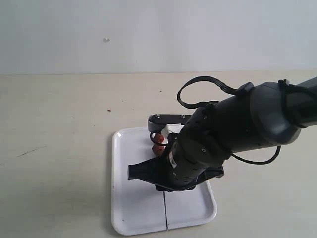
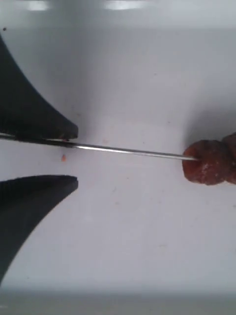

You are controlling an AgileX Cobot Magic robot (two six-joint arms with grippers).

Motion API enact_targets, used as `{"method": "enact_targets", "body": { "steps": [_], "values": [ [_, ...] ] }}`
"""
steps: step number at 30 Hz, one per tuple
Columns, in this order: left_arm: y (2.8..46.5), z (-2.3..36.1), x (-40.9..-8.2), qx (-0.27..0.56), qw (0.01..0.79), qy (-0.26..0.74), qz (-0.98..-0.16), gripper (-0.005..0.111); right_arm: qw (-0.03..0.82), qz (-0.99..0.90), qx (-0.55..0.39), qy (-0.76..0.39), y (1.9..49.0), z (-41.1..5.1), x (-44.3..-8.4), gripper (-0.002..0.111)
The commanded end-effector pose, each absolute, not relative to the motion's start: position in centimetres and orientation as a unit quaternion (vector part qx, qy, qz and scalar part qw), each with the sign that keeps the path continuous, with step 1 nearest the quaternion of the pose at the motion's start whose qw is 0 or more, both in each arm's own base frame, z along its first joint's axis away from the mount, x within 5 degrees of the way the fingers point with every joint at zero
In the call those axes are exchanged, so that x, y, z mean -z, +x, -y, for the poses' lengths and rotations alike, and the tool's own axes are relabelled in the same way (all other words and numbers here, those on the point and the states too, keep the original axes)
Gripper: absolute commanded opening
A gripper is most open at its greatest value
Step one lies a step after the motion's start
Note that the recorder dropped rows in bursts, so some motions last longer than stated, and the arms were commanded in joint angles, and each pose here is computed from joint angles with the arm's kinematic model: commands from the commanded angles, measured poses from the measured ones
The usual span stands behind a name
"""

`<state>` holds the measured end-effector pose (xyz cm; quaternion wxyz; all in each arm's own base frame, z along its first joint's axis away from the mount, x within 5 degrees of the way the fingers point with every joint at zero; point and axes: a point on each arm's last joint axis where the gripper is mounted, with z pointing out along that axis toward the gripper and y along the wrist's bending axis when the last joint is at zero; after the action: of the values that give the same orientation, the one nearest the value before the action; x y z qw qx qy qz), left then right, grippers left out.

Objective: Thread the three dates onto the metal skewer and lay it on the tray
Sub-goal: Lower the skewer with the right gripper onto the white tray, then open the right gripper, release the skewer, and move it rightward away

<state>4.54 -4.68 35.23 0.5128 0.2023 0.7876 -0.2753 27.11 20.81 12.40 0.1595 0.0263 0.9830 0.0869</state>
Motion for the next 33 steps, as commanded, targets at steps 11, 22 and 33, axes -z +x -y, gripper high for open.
{"method": "enact_targets", "body": {
  "steps": [11, 22, 33],
  "values": [
    [4.6, 4.6, -35.3, 0.276, 0.525, 0.198, -0.780, 0.000, 0.171, -0.981, -0.087, 0.011, 27.4, -21.0, -12.5, 0.045],
    [4.6, 4.6, -35.4, 0.277, 0.526, 0.197, -0.780, 0.000, 0.197, -0.976, -0.091, -0.003, 27.3, -20.5, -15.3, 0.045],
    [4.7, 4.5, -35.2, 0.261, 0.527, 0.203, -0.783, 0.000, 0.228, -0.970, -0.034, -0.073, 26.4, -18.6, -19.5, 0.024]
  ]
}}
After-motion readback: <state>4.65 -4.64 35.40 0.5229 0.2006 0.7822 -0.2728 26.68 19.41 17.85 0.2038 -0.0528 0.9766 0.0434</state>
